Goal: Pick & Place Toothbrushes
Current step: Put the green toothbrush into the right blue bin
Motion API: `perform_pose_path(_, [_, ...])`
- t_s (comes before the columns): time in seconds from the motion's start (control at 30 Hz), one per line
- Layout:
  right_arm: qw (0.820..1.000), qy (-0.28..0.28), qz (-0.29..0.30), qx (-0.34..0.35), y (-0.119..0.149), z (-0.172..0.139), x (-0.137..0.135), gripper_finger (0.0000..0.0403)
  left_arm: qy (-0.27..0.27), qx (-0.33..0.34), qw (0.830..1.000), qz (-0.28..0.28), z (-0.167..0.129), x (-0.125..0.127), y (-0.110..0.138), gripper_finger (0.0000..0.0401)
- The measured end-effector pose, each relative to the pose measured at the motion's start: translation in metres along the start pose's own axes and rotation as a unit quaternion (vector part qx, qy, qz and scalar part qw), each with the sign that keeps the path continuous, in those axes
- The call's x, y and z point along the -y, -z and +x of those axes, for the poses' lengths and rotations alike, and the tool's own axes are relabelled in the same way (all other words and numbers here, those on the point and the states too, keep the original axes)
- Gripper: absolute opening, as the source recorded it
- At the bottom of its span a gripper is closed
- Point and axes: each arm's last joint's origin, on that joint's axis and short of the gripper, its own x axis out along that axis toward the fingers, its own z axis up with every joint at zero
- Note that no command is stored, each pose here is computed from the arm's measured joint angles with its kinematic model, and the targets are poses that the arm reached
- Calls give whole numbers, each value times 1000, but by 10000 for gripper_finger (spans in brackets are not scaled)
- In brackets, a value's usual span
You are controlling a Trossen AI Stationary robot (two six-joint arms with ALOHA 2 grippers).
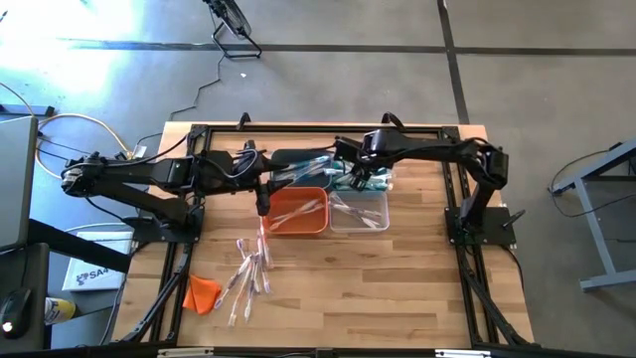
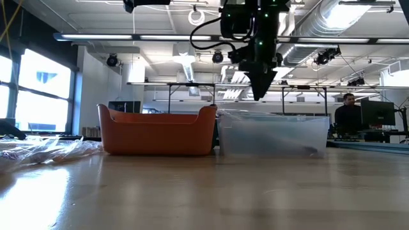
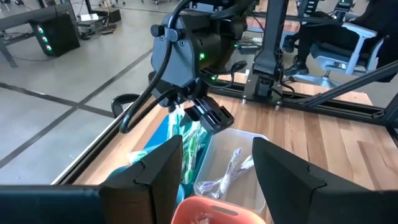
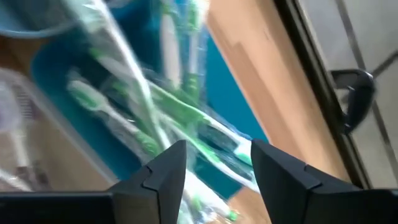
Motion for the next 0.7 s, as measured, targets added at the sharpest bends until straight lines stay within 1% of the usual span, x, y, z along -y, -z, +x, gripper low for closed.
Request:
perform_pose_path(0.07, [1000, 4, 0, -5, 1, 0, 1, 174, 0, 0, 1000, -4, 0, 0, 0, 191])
perform_pose_path(0.13, [1000, -4, -18, -14, 3, -1, 2, 170, 0, -1, 1000, -6, 0, 0, 0, 191])
perform_pose_path(0.27, [993, -66, -96, -33, 6, -3, 0, 149, 0, -1, 1000, -6, 0, 0, 0, 191])
perform_pose_path(0.37, [979, -111, -164, -44, 9, -4, -2, 128, 0, -1, 1000, -6, 0, 0, 0, 191])
perform_pose_path(0.47, [966, -147, -211, -36, 8, -3, 0, 107, 0, -2, 1000, -6, 0, 0, 0, 191])
perform_pose_path(0.57, [957, -178, -228, -17, 4, -1, 3, 94, 0, -5, 1000, -5, 0, 0, 1, 191])
perform_pose_path(0.7, [961, -178, -212, 8, -3, 3, 12, 91, -2, -16, 1000, -1, 0, 0, 3, 191])
